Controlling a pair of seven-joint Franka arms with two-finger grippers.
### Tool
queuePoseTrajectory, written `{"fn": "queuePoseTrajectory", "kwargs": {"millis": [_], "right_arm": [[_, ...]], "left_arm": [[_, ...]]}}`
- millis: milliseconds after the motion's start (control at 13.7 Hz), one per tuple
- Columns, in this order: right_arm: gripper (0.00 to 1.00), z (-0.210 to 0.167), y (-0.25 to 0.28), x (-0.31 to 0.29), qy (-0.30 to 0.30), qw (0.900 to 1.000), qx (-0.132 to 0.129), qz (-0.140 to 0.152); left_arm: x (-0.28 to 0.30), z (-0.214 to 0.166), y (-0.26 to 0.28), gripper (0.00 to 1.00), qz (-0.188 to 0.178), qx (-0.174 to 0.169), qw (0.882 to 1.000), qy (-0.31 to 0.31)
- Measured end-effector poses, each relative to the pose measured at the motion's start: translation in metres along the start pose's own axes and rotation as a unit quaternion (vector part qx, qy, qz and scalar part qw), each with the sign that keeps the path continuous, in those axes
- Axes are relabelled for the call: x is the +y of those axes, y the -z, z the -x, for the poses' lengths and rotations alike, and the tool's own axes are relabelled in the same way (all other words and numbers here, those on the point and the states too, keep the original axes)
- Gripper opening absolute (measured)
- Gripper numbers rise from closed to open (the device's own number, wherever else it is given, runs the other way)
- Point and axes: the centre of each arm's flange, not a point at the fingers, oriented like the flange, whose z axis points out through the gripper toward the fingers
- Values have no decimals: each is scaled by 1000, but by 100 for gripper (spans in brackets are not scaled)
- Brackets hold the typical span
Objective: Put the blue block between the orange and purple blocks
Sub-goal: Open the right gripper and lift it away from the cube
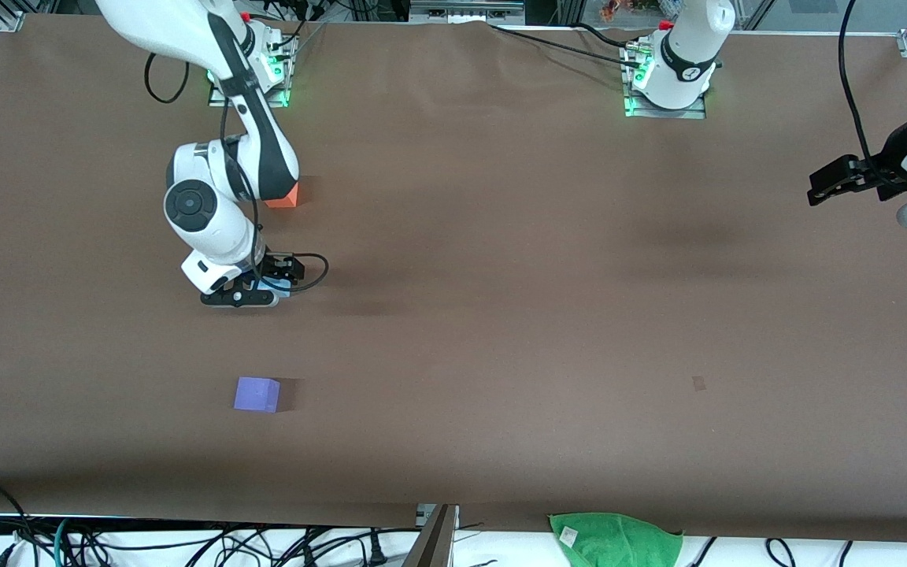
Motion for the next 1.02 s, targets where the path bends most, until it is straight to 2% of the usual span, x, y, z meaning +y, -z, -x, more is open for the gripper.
{"fn": "queuePoseTrajectory", "kwargs": {"millis": [146, 438, 656, 802, 1021], "right_arm": [[100, -5, 59, -7, 1, 1000, -15, -18], [100, 19, 174, 4, 4, 998, -12, -61], [100, 37, 255, 19, 12, 997, -28, -73], [100, 42, 287, 33, 10, 997, -36, -66], [100, 33, 286, 72, 27, 997, -41, -65]], "left_arm": [[0, 0, 0, 100, 0, 0, 1000, 0], [-1, 0, 0, 100, 0, 0, 1000, 1], [-1, 0, 0, 100, 0, 0, 1000, 1], [-1, 0, 0, 100, 0, 0, 1000, 1], [-3, 0, 0, 100, 0, 0, 1000, 2]]}}
